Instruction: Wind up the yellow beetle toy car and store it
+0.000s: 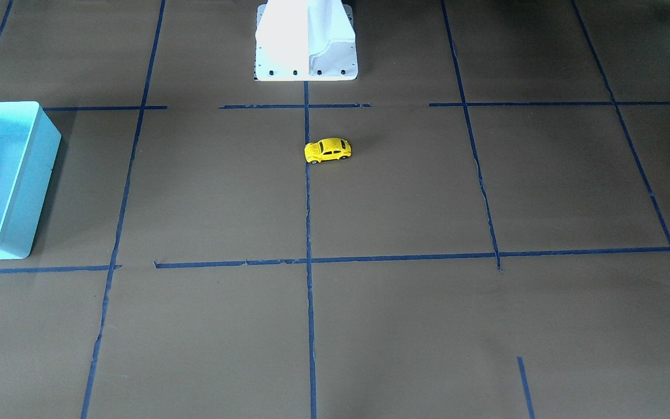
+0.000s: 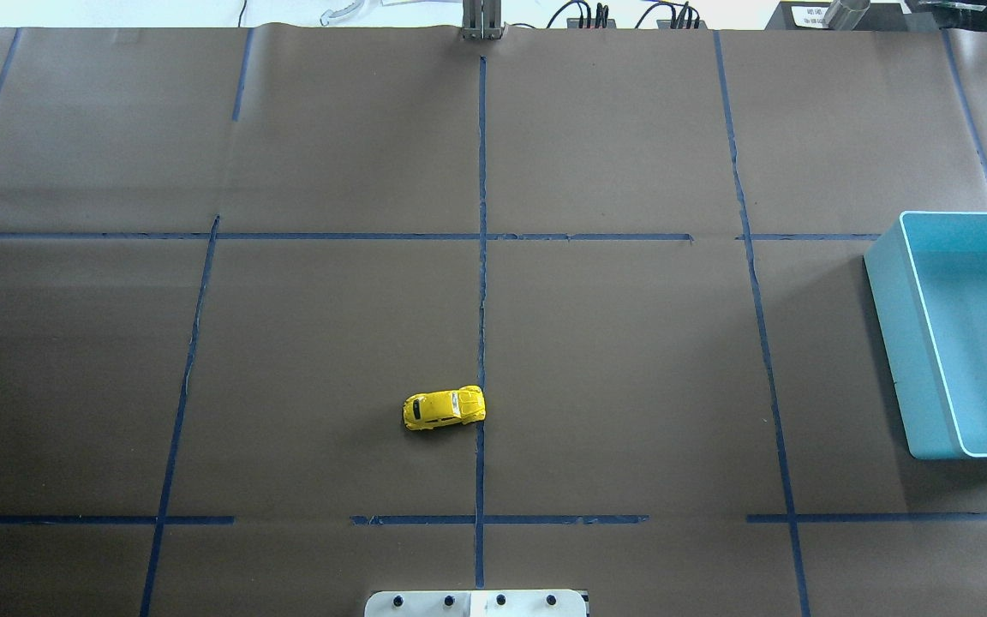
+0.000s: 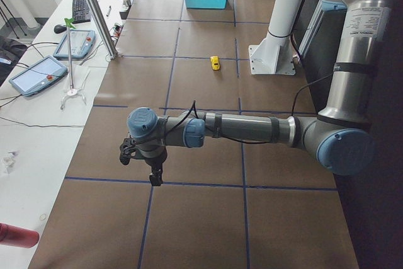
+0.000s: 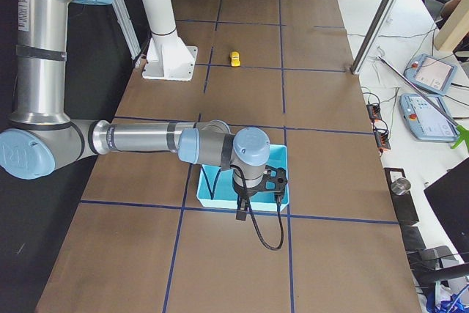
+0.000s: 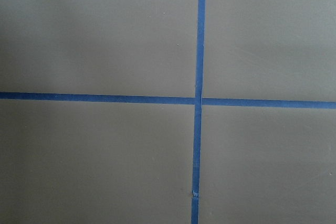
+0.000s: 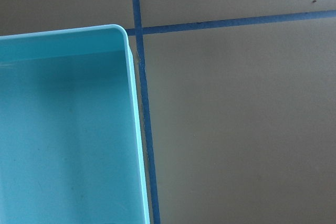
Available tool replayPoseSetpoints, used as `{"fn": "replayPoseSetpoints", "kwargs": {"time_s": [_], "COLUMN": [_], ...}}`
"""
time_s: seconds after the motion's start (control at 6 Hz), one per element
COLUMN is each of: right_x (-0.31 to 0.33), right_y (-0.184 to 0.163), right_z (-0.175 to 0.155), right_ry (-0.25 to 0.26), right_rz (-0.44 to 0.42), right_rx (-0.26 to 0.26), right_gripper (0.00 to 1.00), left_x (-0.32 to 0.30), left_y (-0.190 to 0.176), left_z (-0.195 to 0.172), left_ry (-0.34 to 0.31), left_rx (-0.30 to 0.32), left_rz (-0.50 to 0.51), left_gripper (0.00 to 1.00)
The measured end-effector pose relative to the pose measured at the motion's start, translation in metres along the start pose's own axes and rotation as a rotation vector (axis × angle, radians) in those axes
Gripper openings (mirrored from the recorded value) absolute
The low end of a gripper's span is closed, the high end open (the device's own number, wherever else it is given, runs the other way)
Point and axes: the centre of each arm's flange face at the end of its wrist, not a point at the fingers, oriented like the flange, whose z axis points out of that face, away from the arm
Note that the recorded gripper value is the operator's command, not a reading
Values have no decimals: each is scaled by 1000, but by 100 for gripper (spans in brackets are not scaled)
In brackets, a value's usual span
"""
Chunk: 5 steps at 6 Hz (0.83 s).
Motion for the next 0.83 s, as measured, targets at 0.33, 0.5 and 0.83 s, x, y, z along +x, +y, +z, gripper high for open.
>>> {"fn": "replayPoseSetpoints", "kwargs": {"time_s": [0.33,0.5,0.83], "right_x": [0,0,0], "right_y": [0,0,0], "right_z": [0,0,0], "right_ry": [0,0,0], "right_rz": [0,0,1], "right_rx": [0,0,-1], "right_gripper": [100,100,100], "left_x": [1,3,34], "left_y": [0,0,-3], "left_z": [1,3,12], "left_ry": [0,0,5], "left_rx": [-3,-7,-22], "left_rz": [1,4,58], "left_gripper": [100,100,100]}}
